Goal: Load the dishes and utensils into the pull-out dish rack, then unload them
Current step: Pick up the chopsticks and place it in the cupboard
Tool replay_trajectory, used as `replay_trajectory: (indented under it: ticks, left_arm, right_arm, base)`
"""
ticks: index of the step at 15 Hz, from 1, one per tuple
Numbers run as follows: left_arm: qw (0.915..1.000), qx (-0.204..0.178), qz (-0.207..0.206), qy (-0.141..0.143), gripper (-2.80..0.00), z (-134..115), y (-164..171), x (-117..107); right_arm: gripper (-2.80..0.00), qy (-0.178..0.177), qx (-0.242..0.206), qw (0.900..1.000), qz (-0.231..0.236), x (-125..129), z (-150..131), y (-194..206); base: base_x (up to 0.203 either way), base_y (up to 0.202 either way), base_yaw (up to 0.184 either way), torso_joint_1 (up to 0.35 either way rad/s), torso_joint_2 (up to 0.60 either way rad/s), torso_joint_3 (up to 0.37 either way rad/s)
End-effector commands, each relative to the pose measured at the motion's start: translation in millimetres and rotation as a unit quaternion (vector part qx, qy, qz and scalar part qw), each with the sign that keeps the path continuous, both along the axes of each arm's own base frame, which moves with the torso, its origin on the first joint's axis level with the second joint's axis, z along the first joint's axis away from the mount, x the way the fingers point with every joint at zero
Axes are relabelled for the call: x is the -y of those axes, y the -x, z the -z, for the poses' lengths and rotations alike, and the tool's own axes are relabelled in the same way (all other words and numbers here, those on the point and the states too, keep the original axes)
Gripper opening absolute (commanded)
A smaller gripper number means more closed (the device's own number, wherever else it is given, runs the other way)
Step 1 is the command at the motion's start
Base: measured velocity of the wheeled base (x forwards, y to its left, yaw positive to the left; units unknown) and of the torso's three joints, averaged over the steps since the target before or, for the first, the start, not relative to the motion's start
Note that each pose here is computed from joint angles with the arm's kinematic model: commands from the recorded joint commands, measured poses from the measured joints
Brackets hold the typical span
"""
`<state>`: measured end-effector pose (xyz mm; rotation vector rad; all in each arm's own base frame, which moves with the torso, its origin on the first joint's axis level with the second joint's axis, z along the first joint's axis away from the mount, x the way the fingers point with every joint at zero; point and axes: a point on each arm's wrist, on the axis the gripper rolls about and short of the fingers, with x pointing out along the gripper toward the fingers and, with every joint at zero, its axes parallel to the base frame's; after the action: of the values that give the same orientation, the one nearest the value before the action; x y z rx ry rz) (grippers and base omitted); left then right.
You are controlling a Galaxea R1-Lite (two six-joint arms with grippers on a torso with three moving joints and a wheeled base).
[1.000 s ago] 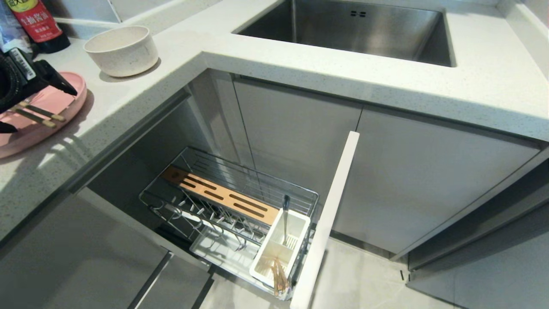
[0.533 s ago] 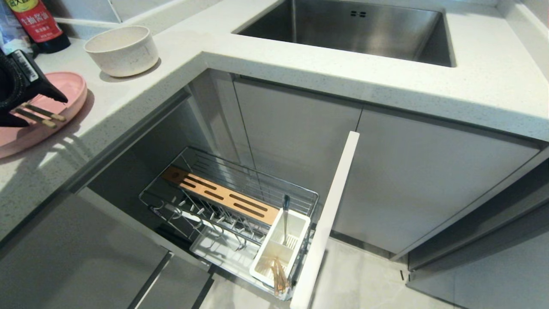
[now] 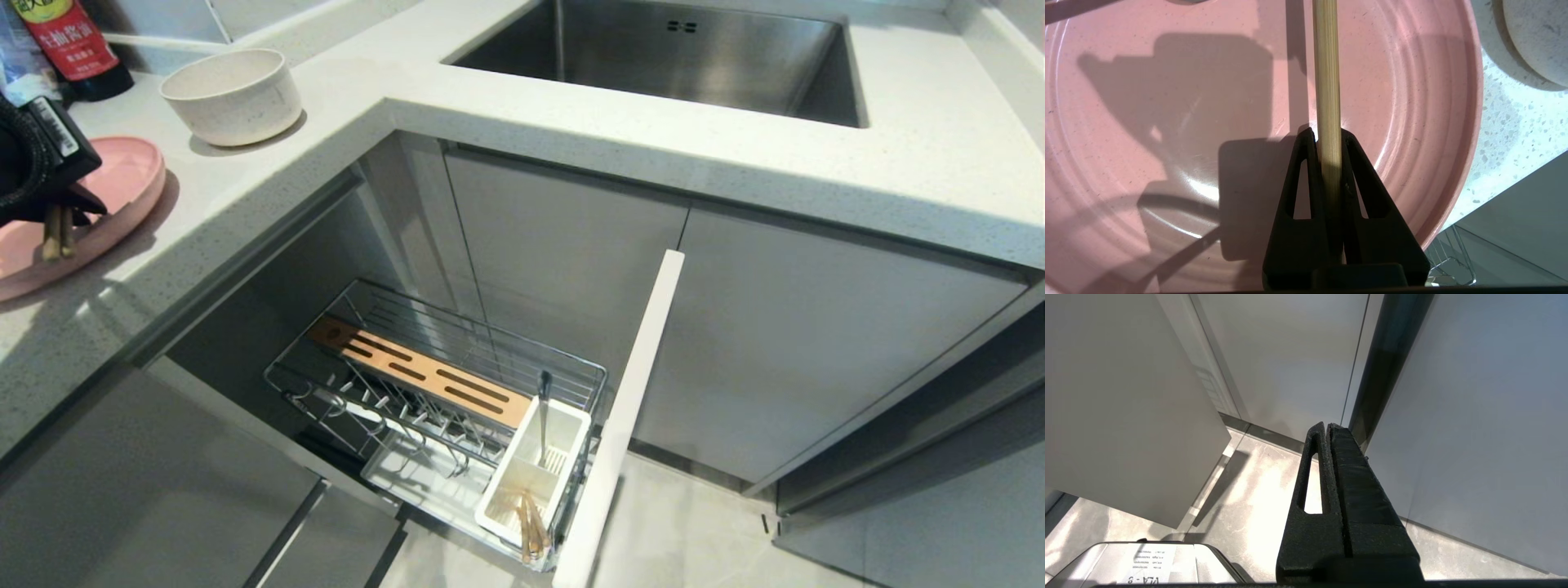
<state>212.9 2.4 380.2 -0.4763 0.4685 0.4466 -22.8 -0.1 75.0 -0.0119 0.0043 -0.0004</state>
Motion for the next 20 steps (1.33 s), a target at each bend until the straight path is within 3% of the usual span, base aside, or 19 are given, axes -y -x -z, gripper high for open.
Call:
replay_trajectory:
  ticks: [1, 3, 8, 11, 13, 17, 20]
  left_arm:
    - [1.0, 0.001, -0.002, 0.0, -2.8, -0.5, 1.0, -0.1]
    - [0.9999, 0.01, -0.003, 0.0, -2.8, -3.6, 5.2, -0.2]
    - [0.9968, 0.08, -0.002, 0.001, -2.8, -27.1, 45.1, -0.4]
    - [0.9939, 0.109, 0.018, 0.006, -2.8, -35.6, 65.8, 5.0]
    - [0.9912, 0.124, 0.045, 0.013, -2.8, -39.9, 78.8, 11.4]
    - [0.9766, 0.145, 0.149, 0.054, -2.8, -44.7, 104.7, 34.0]
    - [0.9609, 0.121, 0.238, 0.072, -2.8, -37.7, 116.4, 51.6]
  right_arm:
    - [-2.8, 0.0, 0.0, 1.0, 0.0, 0.0, 0.0, 0.0]
    - [-2.8, 0.0, 0.0, 1.0, 0.0, 0.0, 0.0, 0.1]
    - [-2.8, 0.0, 0.0, 1.0, 0.0, 0.0, 0.0, 0.0]
    - [-2.8, 0.0, 0.0, 1.0, 0.0, 0.0, 0.0, 0.0]
    - [-2.8, 0.0, 0.001, 1.0, 0.0, 0.0, 0.0, 0.1]
    - [-2.8, 0.0, 0.0, 1.0, 0.0, 0.0, 0.1, 0.0]
    - [-2.8, 0.0, 0.0, 1.0, 0.0, 0.0, 0.0, 0.0]
  base:
    - [0.0, 0.0, 0.0, 0.0, 0.0, 0.0]
    - [0.0, 0.0, 0.0, 0.0, 0.0, 0.0]
    - [0.0, 0.0, 0.0, 0.0, 0.0, 0.0]
    - [0.0, 0.0, 0.0, 0.0, 0.0, 0.0]
    - [0.0, 0.0, 0.0, 0.0, 0.0, 0.0]
    - [0.0, 0.0, 0.0, 0.0, 0.0, 0.0]
    - [0.0, 0.0, 0.0, 0.0, 0.0, 0.0]
